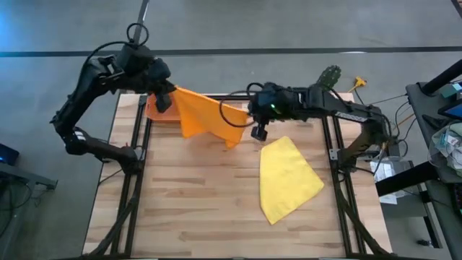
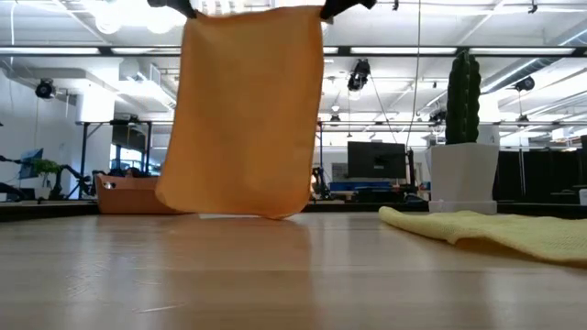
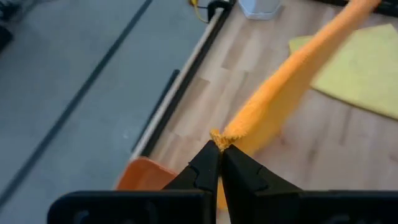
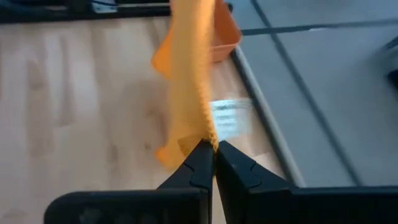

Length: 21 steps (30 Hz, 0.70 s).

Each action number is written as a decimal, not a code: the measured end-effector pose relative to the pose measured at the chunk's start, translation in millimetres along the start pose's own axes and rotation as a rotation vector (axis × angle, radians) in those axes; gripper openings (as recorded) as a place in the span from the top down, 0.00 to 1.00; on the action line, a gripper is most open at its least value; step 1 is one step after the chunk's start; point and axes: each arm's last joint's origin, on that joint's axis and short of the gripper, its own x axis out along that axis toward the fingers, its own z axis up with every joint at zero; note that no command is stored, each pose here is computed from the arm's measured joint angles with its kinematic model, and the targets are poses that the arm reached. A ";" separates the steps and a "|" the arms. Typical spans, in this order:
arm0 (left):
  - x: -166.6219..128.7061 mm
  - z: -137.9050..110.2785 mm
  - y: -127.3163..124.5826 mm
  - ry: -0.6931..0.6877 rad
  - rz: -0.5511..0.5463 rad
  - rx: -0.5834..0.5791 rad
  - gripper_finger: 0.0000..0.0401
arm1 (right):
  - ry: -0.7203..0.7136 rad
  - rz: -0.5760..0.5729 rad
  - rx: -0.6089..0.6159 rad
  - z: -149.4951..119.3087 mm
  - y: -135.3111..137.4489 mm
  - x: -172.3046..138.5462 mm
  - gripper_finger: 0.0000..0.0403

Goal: Roll microfiber towels into tight, uniform cylinder then place into a basket
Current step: Fold the orange towel

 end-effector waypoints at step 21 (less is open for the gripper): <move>-26.8 -7.7 0.2 0.079 -0.088 0.015 1.00 | 0.063 0.013 -0.073 24.1 -13.5 -29.7 0.98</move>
